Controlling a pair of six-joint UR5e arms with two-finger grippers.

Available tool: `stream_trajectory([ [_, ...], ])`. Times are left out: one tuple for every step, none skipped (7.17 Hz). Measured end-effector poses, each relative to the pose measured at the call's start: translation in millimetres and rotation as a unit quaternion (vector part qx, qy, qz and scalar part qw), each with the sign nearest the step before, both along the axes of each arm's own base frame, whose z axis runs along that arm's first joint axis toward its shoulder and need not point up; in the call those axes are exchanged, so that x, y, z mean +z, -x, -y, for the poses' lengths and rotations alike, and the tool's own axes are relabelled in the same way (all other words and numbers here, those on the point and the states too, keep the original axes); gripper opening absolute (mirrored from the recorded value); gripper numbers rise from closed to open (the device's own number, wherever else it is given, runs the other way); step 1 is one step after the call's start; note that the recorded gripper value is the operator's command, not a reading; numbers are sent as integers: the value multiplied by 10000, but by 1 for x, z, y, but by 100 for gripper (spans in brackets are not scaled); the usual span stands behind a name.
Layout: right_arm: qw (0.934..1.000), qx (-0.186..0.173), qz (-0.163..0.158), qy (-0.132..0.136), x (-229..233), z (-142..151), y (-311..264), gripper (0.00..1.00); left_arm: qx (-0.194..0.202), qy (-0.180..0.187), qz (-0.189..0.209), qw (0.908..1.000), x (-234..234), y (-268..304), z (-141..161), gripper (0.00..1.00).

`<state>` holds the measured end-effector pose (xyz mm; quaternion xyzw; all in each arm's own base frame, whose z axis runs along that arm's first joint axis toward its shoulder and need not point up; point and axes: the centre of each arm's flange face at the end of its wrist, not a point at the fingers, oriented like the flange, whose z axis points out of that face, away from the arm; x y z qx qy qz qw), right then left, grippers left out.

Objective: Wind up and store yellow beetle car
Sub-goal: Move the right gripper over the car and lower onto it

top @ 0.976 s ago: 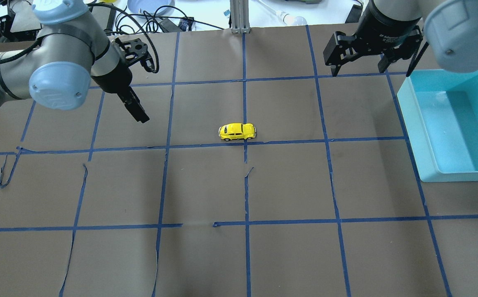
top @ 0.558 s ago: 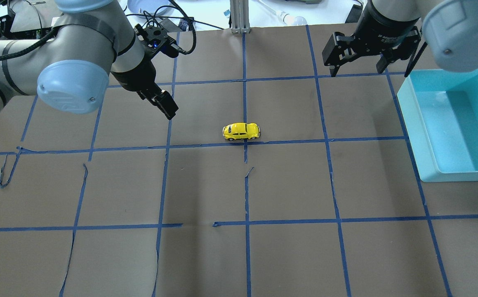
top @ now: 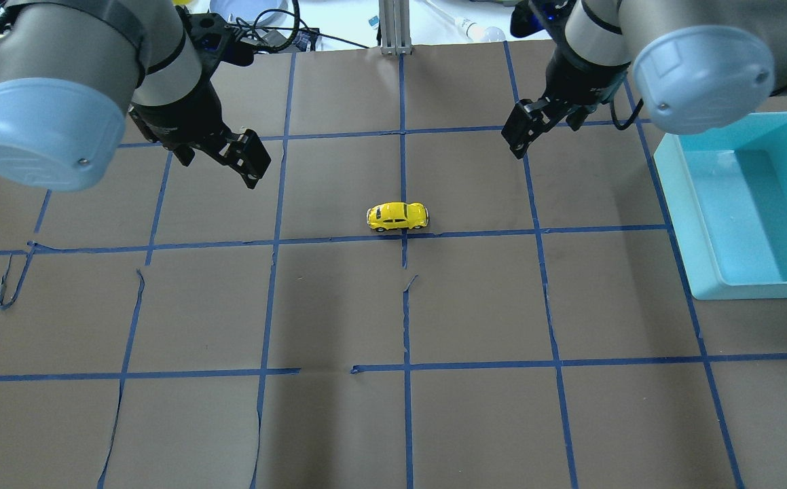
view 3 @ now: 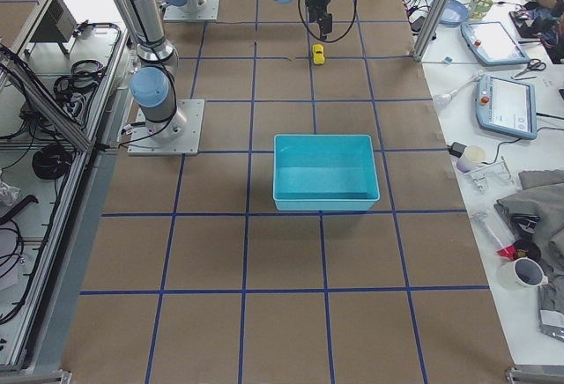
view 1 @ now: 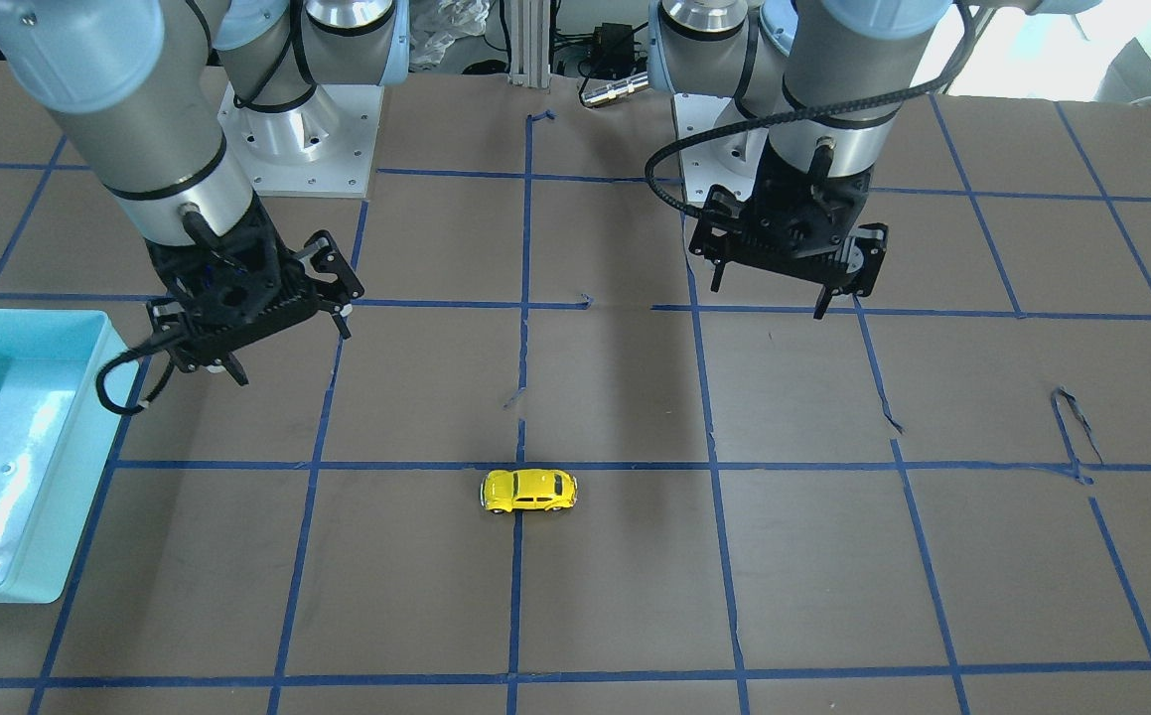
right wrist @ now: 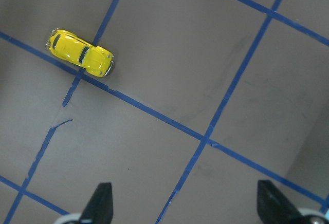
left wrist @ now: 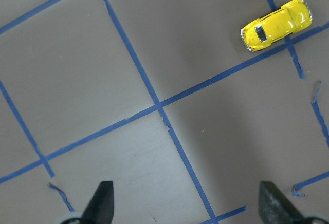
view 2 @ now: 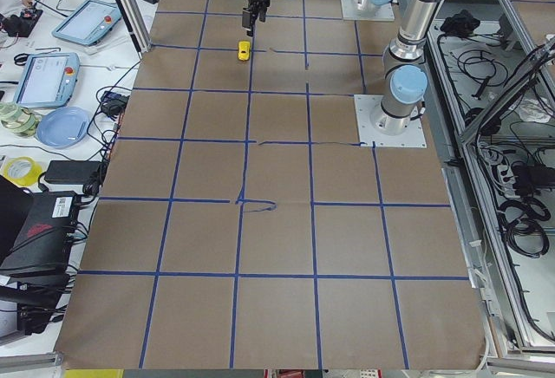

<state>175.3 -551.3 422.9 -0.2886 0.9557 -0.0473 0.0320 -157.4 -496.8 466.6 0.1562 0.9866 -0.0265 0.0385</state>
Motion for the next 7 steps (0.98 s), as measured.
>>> stream_trajectory([
  [9975, 702, 13, 84, -25, 13, -24, 100, 387, 52, -20, 9992, 9, -18, -2, 100],
  [9895, 1434, 1, 193, -55, 24, -54, 100, 739, 63, -50, 9972, 13, -37, -1, 100],
  [9753, 2192, -28, 280, -85, 30, -86, 100, 1026, 87, -72, 9947, 17, -50, 0, 100],
  [9555, 2933, -71, 290, -113, 29, -118, 100, 1182, 107, -87, 9929, 19, -57, 1, 100],
  [9320, 3613, -122, 256, -137, 24, -144, 100, 1255, 115, -115, 9920, 20, -60, 1, 100],
  [9078, 4183, -161, 266, -155, 21, -164, 100, 1292, 123, -155, 9914, 21, -61, 2, 100],
  [8847, 4644, -216, 337, -172, 21, -179, 100, 1305, 128, -175, 9912, 21, -61, 2, 100],
])
